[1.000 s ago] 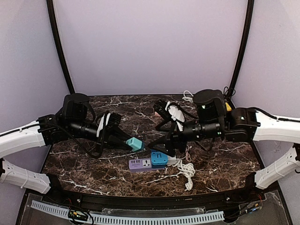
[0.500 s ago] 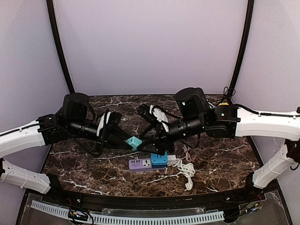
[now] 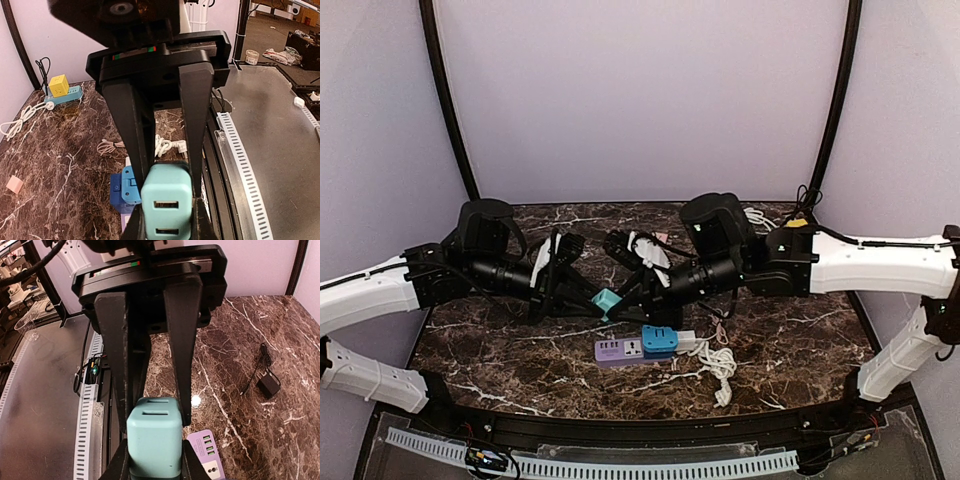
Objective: Insert the plug
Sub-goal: Pick up the plug from the center of the board.
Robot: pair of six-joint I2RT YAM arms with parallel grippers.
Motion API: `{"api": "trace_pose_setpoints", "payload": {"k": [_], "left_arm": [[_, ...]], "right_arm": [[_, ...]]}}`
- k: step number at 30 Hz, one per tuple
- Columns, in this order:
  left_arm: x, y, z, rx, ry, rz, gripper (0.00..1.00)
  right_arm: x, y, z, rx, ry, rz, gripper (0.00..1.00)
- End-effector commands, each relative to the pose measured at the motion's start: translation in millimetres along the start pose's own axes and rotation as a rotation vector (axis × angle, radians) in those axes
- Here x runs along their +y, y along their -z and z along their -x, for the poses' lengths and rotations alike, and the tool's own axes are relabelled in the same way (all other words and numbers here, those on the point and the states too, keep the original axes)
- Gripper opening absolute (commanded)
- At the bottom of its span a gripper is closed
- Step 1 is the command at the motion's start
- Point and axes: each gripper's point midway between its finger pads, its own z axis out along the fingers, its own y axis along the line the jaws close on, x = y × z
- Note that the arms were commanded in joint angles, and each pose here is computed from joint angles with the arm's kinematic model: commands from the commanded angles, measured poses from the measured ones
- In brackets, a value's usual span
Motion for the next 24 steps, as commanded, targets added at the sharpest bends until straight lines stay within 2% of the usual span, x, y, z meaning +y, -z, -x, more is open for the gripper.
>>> {"api": "trace_pose_setpoints", "payload": {"k": [1, 3, 4, 5, 6, 8, 11, 13, 15, 19, 24], "left_arm": [[-5.7, 1.5, 14.3, -0.054, -0.065, -0.019, 0.01], [-6.0, 2.2, 14.0, -0.055, -0.052, -0.016, 0.01], [-4.0, 2.1, 14.1, -0.059, -0.028, -0.004, 0.08], [-2.9, 3.2, 13.7, -0.064, -0.014, 0.007, 0.20], [1.1, 4.2, 17.5, -0.081, 0.010, 0.029, 0.48], [5.2, 7.7, 24.7, -0.116, 0.049, 0.056, 0.68], [6.7, 11.7, 44.9, -0.209, 0.067, 0.051, 0.72], [0.2, 13.5, 60.4, -0.274, 0.069, 0.003, 0.70], [-7.7, 12.4, 78.3, -0.315, 0.064, -0.044, 0.65], [-13.6, 8.9, 115.6, -0.392, 0.031, -0.071, 0.56], [-5.6, 6.7, 147.1, -0.460, 0.017, -0.035, 0.49]], "right_arm": [[-11.0, 2.7, 17.3, -0.056, -0.043, -0.058, 0.00], [-11.4, 9.5, 21.0, -0.088, -0.047, -0.073, 0.00], [-10.4, 14.6, 24.4, -0.112, -0.044, -0.080, 0.00], [-8.1, 23.3, 30.1, -0.147, -0.040, -0.084, 0.00], [-7.0, 27.1, 32.5, -0.176, -0.038, -0.085, 0.00], [4.1, 51.4, 53.0, -0.301, -0.007, -0.070, 0.00], [21.8, 86.8, 78.8, -0.510, 0.056, -0.042, 0.00], [28.1, 105.3, 90.2, -0.607, 0.098, -0.057, 0.00], [32.6, 114.8, 95.1, -0.666, 0.145, -0.079, 0.00], [39.6, 121.0, 103.2, -0.736, 0.211, -0.088, 0.00], [44.4, 116.1, 108.1, -0.745, 0.243, -0.075, 0.00]]}}
